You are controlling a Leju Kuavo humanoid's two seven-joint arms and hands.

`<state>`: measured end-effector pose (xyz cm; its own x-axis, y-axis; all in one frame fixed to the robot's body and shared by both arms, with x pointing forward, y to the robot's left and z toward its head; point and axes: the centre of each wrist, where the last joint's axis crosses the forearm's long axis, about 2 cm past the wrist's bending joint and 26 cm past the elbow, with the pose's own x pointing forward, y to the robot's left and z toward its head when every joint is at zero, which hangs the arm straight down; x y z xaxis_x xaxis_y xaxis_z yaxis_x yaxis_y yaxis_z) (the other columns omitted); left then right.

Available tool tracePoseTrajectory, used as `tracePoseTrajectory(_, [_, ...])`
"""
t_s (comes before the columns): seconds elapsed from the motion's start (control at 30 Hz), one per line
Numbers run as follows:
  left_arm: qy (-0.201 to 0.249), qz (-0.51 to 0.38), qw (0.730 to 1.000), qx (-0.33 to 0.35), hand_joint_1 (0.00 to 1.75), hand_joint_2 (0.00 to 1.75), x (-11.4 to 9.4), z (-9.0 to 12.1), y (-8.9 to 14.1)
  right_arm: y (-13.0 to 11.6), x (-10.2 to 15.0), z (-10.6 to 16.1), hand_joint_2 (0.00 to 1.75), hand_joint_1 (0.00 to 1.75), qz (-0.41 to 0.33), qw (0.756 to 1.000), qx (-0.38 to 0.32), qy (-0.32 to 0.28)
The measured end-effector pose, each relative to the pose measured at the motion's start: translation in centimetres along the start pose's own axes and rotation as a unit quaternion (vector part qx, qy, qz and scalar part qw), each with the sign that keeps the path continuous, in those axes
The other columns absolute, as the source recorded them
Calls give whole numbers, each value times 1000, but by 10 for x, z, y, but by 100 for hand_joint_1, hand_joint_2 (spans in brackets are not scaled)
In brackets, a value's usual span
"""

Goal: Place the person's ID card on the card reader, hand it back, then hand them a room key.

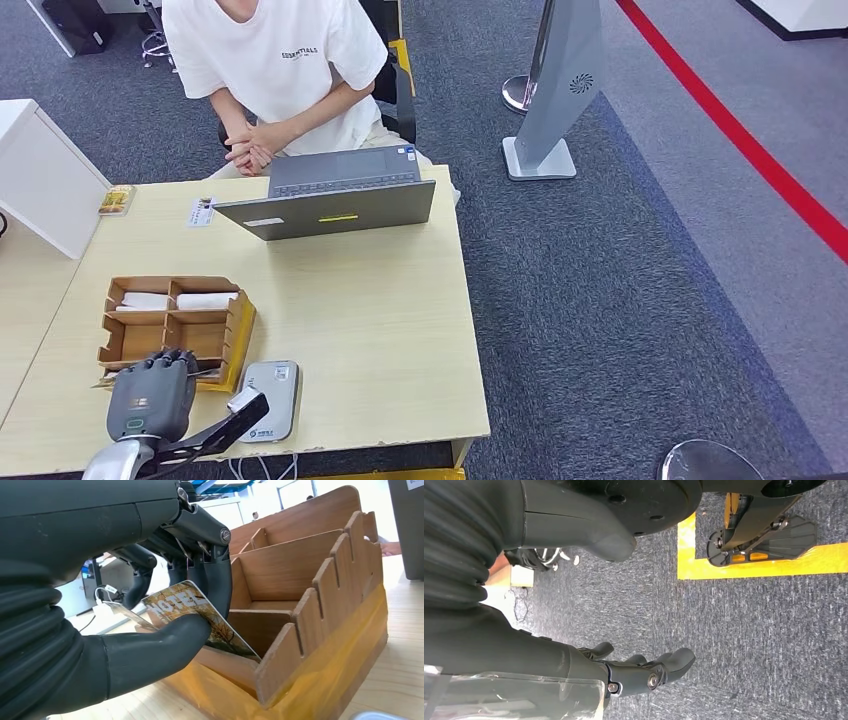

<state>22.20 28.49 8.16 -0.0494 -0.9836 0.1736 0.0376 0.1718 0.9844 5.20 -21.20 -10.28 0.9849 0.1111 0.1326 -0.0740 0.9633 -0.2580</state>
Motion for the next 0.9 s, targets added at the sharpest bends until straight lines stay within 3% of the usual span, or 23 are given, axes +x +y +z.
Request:
tracePoseTrajectory(0.5, [-15,-2,1000,27,175,175,0,2,4,0,0,0,175,0,0,1000,0,-2])
tracePoseTrajectory(0.9, [-88,-39,992,78,175,175,2,5,59,-2,-1,-1,175,0,-32,999,-4,8])
